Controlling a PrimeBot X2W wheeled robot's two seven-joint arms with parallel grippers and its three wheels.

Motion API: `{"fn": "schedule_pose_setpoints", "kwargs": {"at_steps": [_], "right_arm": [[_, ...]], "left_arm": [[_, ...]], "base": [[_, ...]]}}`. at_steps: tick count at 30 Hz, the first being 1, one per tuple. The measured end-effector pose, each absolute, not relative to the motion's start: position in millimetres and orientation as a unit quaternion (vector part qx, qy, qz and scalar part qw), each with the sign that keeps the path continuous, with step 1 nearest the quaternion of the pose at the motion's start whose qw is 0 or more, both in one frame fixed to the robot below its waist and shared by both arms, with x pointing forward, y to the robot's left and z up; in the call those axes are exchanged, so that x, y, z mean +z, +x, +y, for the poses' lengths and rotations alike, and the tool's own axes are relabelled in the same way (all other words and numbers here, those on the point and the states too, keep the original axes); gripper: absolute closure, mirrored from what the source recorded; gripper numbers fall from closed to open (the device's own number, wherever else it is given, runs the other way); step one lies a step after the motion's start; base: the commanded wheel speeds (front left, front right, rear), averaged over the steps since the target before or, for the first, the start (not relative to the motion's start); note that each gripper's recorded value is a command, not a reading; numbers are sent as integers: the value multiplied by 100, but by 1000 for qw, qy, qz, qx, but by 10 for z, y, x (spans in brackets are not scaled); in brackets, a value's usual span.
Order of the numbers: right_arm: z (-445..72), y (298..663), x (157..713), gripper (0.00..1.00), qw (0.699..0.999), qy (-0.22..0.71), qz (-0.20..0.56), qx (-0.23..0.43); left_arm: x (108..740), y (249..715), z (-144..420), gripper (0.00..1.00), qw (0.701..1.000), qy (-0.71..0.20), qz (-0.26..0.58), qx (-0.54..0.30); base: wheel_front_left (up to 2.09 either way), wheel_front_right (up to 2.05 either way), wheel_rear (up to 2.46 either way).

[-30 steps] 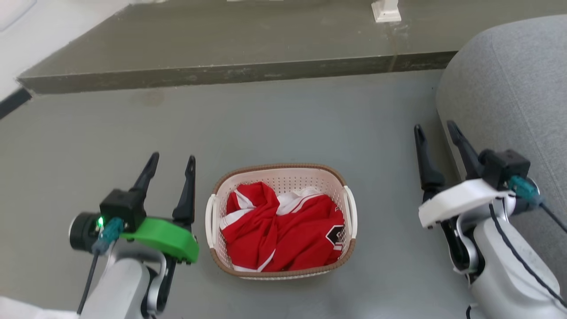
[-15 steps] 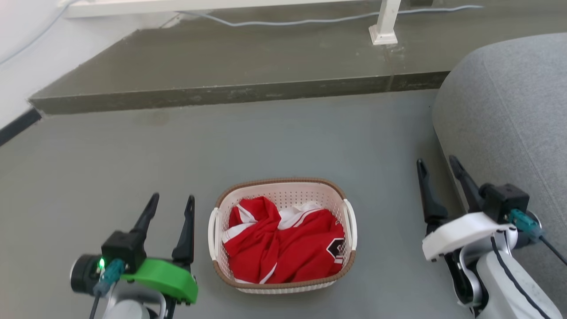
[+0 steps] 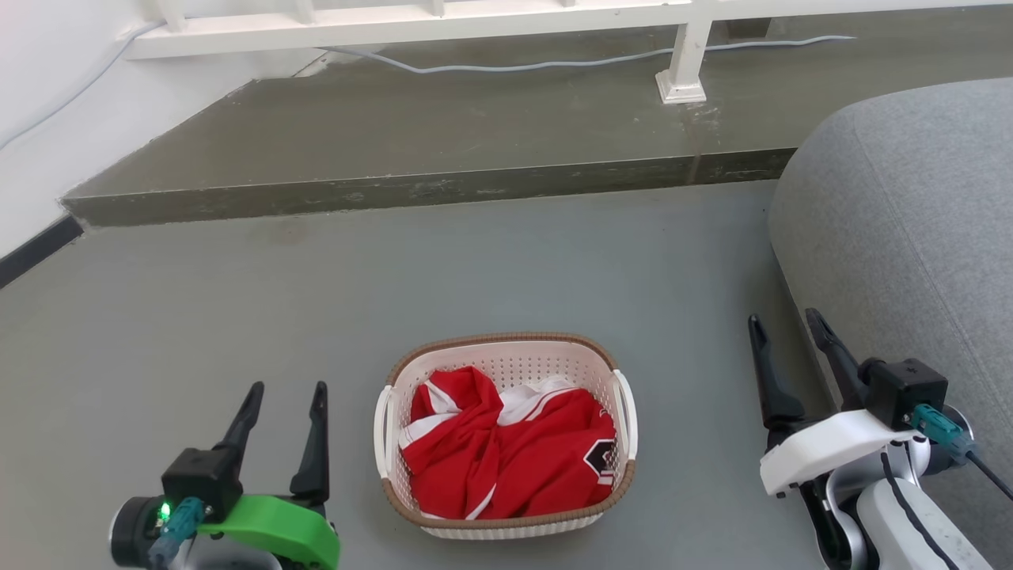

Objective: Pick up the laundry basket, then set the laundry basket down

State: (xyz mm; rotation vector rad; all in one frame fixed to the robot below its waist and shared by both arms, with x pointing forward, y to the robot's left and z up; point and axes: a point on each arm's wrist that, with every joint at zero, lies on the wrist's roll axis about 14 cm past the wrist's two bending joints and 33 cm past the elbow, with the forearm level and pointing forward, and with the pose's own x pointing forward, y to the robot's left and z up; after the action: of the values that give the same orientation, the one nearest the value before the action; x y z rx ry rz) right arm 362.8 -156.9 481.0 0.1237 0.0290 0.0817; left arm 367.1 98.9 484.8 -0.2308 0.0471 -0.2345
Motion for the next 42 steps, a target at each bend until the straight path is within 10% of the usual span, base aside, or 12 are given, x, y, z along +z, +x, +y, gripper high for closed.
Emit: {"fn": "schedule_pose_setpoints", "kwargs": {"at_steps": [28, 29, 42], "right_arm": [[-1633, 3601, 4840, 0, 998, 55, 9, 32], [-1632, 3598, 4830, 100, 998, 56, 10, 32], [-1576, 3485, 4636, 100, 993, 109, 44, 25]], "left_arm": [[4860, 3681, 1035, 0, 989, -107, 24, -100], [4856, 3681, 1035, 100, 989, -103, 23, -100], [4714, 3591, 989, 100, 983, -147, 53, -96]], "base": [[0, 0, 0], [0, 0, 0], [0, 0, 0]]}}
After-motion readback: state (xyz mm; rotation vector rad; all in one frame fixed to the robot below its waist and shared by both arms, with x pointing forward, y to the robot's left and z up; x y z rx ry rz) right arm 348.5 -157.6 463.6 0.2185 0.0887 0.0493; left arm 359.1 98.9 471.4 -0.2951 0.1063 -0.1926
